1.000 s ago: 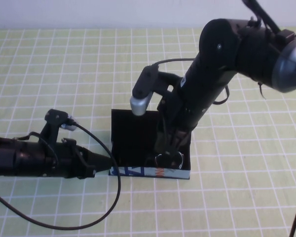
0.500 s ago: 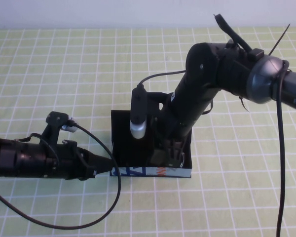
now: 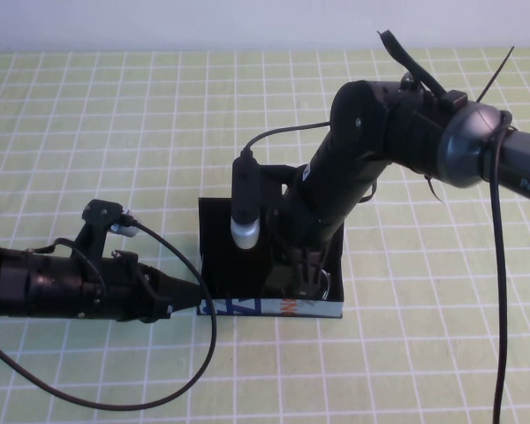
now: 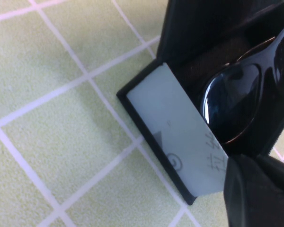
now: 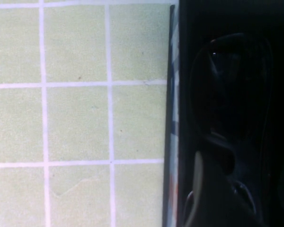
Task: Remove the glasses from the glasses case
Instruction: Pick up the glasses from the glasses case
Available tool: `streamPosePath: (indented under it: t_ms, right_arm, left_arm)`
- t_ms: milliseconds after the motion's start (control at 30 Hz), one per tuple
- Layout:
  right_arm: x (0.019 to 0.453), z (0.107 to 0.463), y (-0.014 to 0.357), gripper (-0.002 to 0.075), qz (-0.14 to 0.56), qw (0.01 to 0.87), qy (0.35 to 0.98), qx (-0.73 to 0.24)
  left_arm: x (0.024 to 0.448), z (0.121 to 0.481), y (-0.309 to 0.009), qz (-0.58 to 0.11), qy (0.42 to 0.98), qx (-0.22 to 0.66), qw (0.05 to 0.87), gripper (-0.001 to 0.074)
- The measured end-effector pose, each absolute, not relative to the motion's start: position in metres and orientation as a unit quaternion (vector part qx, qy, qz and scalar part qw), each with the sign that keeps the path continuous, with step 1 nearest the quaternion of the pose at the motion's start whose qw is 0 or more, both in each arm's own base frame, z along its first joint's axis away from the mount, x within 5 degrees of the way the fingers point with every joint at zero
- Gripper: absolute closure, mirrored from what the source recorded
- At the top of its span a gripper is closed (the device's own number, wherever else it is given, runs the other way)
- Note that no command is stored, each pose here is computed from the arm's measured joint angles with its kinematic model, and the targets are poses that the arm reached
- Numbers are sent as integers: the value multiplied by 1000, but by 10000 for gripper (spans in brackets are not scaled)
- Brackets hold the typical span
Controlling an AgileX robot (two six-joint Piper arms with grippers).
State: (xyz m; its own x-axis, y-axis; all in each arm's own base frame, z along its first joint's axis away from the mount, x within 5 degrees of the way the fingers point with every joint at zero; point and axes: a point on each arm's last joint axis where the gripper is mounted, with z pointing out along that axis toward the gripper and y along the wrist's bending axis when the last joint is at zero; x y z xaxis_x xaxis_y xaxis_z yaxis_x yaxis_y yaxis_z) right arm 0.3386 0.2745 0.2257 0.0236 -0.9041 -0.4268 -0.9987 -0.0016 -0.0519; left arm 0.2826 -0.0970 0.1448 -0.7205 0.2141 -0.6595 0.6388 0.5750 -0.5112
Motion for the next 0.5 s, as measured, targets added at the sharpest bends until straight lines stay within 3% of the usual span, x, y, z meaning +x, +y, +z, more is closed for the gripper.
streamPosePath:
  t_ms: [500]
  right_arm:
    - [343,209,278,449,141,163,685,-696]
  left_arm:
    - [283,145,-97,-386,844,253,275,739]
